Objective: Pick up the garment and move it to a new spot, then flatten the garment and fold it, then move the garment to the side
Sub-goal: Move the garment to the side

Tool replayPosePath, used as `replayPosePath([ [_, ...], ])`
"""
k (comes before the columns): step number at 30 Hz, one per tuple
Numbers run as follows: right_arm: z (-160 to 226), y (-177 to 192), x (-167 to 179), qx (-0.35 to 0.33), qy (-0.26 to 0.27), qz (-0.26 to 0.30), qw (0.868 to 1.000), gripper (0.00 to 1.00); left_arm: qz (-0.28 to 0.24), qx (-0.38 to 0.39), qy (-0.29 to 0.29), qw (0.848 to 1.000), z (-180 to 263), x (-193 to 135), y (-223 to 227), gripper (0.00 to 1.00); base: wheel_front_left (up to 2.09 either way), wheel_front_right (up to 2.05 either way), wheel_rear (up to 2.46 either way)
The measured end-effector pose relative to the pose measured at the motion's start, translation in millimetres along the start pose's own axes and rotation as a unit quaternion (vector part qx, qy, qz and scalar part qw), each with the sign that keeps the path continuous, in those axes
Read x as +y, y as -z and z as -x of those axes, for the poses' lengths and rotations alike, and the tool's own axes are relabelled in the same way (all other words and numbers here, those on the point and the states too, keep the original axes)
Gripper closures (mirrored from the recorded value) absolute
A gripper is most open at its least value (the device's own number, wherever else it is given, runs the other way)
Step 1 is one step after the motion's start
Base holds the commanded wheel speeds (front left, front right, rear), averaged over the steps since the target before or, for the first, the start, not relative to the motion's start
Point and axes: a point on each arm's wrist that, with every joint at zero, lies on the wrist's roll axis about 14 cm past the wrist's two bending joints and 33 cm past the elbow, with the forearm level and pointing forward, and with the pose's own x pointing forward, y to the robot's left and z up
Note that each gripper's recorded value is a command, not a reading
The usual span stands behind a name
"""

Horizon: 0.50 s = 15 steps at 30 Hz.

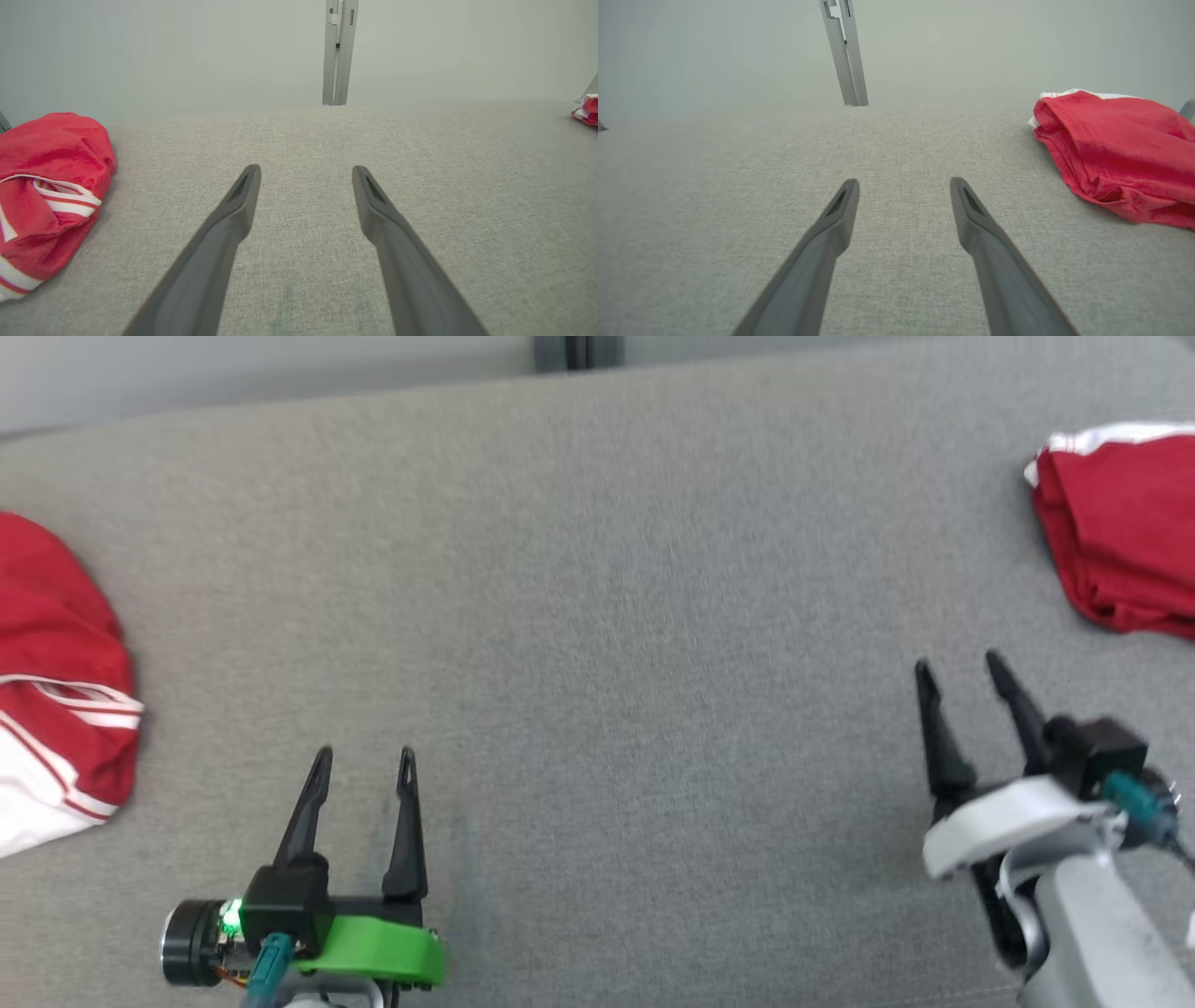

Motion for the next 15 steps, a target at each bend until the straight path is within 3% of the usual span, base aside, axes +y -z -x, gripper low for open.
replayPosePath([
  [6, 39, -34, 56, -0.056, -0.06, -0.018, 0.996, 0.0, 0.004, -0.05, -0.04, 0.998, 38, 22, -36, 0.0, 0.0, 0.0, 0.0],
  [11, 66, -51, 80, -0.086, -0.086, -0.016, 0.992, 0.0, 0.006, -0.077, -0.064, 0.995, 73, 34, -52, 0.0, 0.0, 0.0, 0.0],
  [15, 82, -59, 81, -0.103, -0.081, -0.016, 0.991, 0.0, 0.009, -0.087, -0.042, 0.995, 91, 24, -55, 0.0, 0.0, 0.0, 0.0],
])
